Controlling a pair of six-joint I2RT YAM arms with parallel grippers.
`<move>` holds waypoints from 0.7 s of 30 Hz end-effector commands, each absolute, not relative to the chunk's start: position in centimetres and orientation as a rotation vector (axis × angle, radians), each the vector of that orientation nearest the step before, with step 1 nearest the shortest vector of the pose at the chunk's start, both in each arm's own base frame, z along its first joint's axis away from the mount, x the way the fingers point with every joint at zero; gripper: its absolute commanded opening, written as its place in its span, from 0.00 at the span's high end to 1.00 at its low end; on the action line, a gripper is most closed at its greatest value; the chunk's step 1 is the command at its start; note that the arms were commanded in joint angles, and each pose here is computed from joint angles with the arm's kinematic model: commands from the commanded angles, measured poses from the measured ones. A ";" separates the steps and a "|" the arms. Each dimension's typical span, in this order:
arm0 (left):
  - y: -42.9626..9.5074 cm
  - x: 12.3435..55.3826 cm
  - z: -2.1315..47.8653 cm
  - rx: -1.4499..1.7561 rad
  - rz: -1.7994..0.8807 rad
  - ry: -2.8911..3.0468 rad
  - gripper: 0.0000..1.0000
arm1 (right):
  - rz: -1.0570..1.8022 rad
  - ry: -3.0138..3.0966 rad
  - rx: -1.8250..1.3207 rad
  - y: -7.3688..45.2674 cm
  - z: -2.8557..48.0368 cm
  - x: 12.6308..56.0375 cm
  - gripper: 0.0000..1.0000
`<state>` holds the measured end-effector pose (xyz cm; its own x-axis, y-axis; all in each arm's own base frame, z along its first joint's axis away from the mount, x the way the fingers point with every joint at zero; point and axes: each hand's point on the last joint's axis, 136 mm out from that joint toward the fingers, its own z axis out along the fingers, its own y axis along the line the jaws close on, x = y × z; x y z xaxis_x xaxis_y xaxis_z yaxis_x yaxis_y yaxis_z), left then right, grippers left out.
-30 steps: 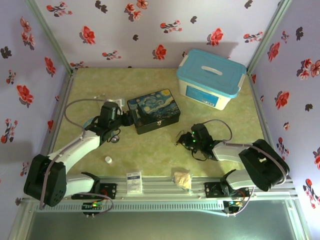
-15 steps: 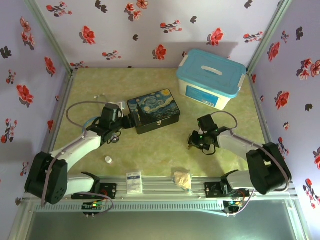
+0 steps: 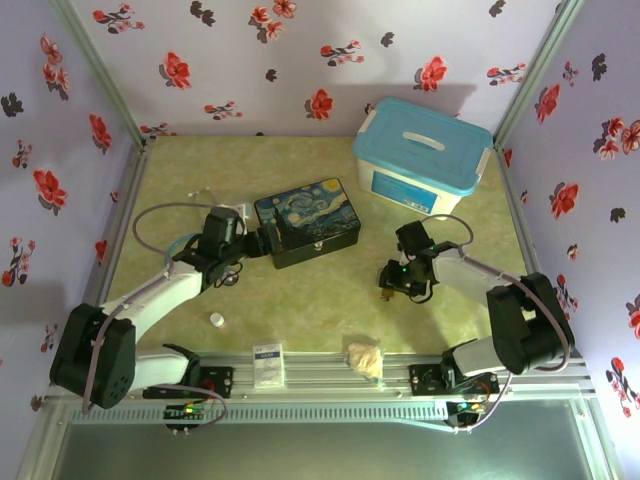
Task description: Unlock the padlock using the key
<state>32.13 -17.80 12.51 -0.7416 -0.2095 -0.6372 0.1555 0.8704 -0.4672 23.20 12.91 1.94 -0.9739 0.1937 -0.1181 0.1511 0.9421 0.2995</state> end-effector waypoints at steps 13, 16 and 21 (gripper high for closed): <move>-5.2 31.5 17.5 -0.249 -0.220 2.124 0.00 | 0.210 2.397 0.242 7.6 14.3 30.9 0.01; -3.1 31.7 16.8 -0.317 -0.110 2.101 0.00 | 0.075 2.381 0.246 5.7 14.7 31.8 0.01; 0.8 32.3 15.4 -0.341 0.191 2.021 0.00 | -0.083 2.235 0.310 1.5 14.6 33.2 0.01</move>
